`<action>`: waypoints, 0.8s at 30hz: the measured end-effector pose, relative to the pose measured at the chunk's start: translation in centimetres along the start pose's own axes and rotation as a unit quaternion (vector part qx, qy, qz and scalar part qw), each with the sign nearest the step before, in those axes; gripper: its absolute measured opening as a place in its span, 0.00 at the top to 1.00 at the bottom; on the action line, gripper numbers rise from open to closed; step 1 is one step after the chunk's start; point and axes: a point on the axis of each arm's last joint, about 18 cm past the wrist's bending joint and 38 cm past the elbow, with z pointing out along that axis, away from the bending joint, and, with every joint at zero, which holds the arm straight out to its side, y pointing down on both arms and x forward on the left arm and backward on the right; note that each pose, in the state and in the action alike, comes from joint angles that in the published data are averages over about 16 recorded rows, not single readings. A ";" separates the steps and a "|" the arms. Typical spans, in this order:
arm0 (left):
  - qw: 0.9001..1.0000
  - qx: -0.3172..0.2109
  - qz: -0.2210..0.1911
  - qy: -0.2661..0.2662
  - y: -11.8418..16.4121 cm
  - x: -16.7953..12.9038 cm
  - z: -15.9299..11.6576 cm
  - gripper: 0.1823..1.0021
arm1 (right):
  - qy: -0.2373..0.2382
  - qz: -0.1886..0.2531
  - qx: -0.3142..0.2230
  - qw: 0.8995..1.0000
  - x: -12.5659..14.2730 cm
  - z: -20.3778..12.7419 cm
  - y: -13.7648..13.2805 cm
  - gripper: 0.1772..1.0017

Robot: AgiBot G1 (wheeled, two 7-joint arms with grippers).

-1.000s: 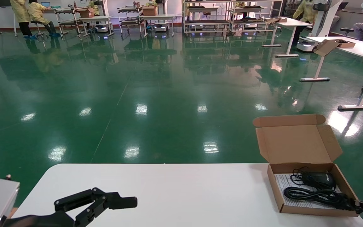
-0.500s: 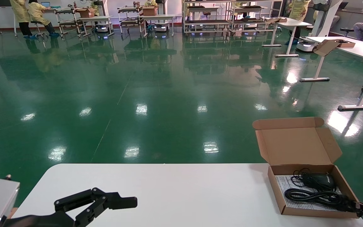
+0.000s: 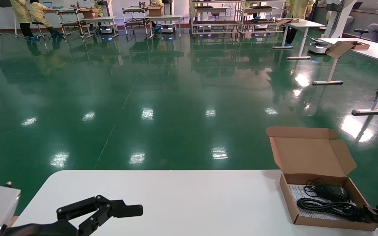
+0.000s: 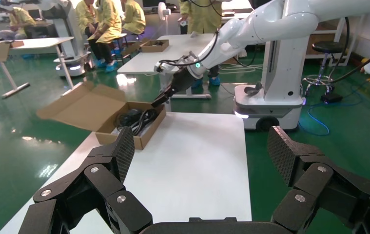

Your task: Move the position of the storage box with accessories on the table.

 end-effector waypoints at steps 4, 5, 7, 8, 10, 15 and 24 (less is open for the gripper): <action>1.000 0.000 0.000 0.000 0.0 0.0 0.0 0.00 | -0.003 0.001 0.010 1.000 0.1 -0.3 -1.0 0.73; 1.000 0.000 0.000 0.000 0.0 0.0 0.0 0.00 | -0.004 0.002 0.013 1.000 0.1 -0.3 -1.3 0.70; 1.000 0.000 0.000 0.000 0.0 0.0 0.0 0.00 | -0.006 0.003 0.018 1.000 0.2 -0.5 -1.9 0.65; 1.000 0.000 0.000 0.000 0.0 0.0 0.0 0.00 | -0.008 0.004 0.021 1.000 0.2 -0.6 -2.2 0.63; 1.000 0.000 0.000 0.000 0.0 0.0 0.0 0.00 | -0.012 0.006 0.027 1.000 0.2 -0.9 -2.9 0.58; 1.000 0.000 0.000 0.000 0.0 0.0 0.0 0.00 | -0.028 0.011 0.041 0.999 0.2 -1.7 -4.8 0.44; 1.000 0.000 0.000 0.000 0.0 0.0 0.0 0.00 | -0.095 0.018 0.056 0.994 -0.7 -4.1 -8.3 0.20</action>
